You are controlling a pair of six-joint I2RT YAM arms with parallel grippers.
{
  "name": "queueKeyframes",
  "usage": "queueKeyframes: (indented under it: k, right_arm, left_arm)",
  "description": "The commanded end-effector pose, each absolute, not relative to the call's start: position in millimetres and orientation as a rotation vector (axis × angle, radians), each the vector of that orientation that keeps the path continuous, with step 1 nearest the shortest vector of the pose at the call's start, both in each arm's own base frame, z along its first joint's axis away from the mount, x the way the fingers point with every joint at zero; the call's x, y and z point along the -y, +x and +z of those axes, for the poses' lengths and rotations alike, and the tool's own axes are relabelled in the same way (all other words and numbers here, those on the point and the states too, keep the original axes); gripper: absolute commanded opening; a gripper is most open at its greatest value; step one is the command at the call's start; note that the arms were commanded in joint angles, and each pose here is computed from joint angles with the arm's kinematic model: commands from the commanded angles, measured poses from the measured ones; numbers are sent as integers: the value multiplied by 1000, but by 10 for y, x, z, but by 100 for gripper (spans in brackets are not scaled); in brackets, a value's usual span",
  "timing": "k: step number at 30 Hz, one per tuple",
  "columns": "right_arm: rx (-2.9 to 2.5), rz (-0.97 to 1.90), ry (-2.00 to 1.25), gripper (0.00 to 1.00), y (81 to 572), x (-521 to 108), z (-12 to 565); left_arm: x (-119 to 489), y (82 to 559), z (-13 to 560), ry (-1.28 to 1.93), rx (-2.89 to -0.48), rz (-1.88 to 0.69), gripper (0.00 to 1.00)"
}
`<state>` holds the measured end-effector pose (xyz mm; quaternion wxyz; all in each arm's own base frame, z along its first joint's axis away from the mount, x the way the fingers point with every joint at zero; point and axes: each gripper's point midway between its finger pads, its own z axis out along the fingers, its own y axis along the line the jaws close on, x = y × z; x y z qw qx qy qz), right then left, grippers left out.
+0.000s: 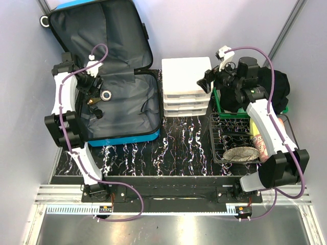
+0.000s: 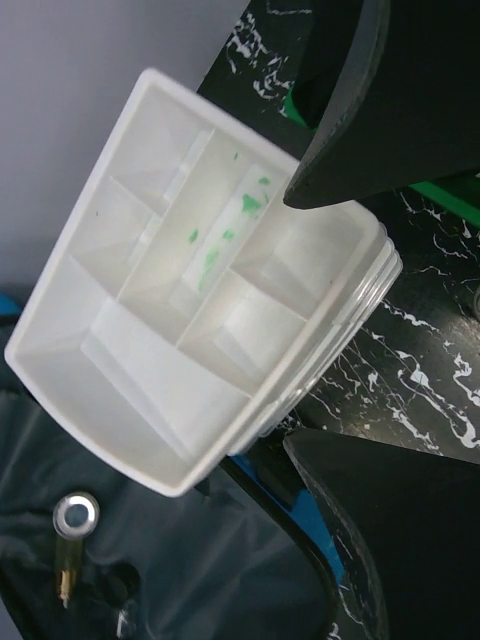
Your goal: Open, take out, and arrange the luggage
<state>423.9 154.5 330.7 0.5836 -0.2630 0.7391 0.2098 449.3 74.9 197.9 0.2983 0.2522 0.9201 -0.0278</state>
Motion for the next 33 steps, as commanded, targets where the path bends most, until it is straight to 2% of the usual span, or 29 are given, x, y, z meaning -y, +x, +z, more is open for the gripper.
queueKeyframes:
  k: [1, 5, 11, 19, 25, 33]
  right_arm:
    - [-1580, 590, -764, 100, 3989, -1761, 3533]
    - [-1595, 637, -774, 100, 3946, -1807, 3499]
    - [-1654, 640, -730, 100, 4058, -1792, 3532]
    - [-1618, 650, -772, 100, 3966, -1816, 3551]
    - [-1617, 655, -772, 100, 3935, -1817, 3543]
    - [-1629, 636, -763, 100, 4027, -1804, 3523]
  left_arm:
    - [-939, 4605, 1906, 857, -2468, 85, 83]
    - [-1090, 4775, 1527, 1058, -2469, 207, 80]
    - [-1282, 5061, 1170, 1195, -2438, 340, 71]
    - [-1508, 5116, 726, 1347, -2445, 486, 61]
    - [-1525, 5244, 640, 1374, -2399, 504, 52]
    - [-1465, 5388, 809, 1309, -2316, 520, 29]
